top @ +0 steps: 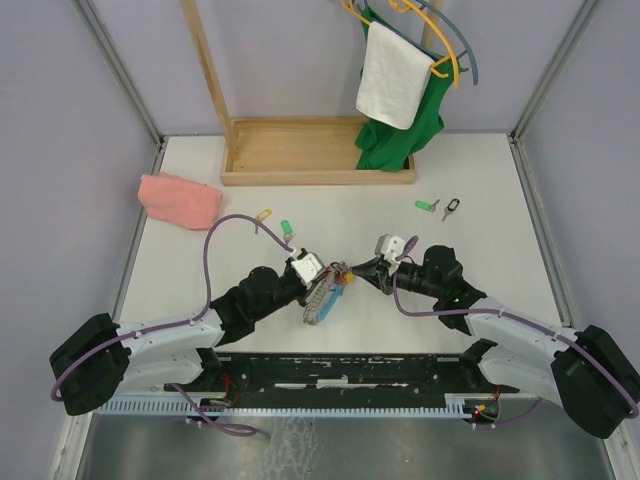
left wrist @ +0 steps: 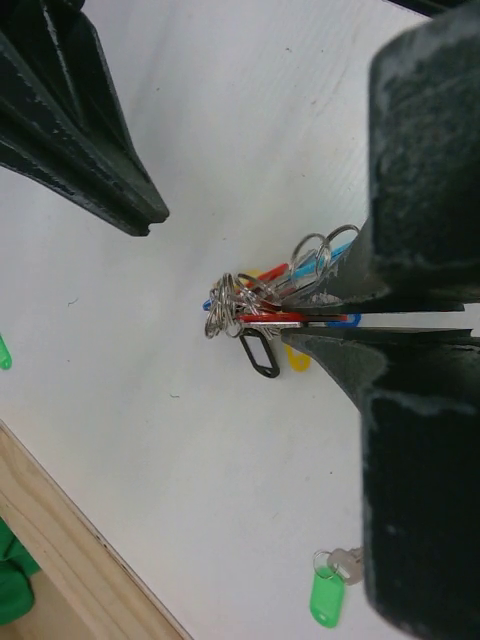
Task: Put the keys on the keyring
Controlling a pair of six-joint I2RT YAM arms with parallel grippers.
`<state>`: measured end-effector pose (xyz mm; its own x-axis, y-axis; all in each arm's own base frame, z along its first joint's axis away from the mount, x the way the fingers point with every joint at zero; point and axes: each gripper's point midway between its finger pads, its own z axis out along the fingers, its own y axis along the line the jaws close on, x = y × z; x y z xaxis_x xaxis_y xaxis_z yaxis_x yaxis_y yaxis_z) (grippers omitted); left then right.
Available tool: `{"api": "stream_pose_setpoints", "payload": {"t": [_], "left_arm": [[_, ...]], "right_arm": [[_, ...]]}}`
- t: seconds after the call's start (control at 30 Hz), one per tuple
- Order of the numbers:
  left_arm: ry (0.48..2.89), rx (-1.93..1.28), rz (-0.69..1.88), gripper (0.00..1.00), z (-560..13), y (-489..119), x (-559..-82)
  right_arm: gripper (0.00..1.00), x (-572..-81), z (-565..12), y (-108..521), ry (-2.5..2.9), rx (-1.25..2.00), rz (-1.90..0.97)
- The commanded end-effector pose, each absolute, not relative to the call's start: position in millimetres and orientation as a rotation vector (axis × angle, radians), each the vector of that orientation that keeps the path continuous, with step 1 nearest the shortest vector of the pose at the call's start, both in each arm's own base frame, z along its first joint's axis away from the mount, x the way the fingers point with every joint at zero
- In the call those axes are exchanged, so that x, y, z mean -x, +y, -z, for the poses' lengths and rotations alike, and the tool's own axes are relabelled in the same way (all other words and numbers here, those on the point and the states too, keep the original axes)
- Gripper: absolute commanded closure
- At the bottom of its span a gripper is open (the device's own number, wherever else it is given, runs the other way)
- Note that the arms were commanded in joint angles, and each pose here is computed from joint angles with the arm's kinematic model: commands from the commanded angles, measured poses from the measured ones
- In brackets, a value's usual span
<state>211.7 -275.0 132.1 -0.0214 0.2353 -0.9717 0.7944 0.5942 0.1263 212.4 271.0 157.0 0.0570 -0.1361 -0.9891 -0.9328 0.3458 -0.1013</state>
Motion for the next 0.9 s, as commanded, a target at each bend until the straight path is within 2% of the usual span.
{"api": "stream_pose_setpoints", "payload": {"t": [0.0, 0.37, 0.87], "left_arm": [[1.481, -0.983, 0.515, 0.97, -157, -283, -215], [1.38, -1.116, 0.479, 0.97, -178, -290, -212], [1.356, -1.135, 0.512, 0.97, -184, -297, -209]], "right_arm": [[0.83, -207, -152, 266, 1.418, 1.125, -0.799], [0.58, -208, -177, 282, 1.326, 1.291, -0.812], [0.57, -208, -176, 303, 1.314, 1.285, -0.871]]}}
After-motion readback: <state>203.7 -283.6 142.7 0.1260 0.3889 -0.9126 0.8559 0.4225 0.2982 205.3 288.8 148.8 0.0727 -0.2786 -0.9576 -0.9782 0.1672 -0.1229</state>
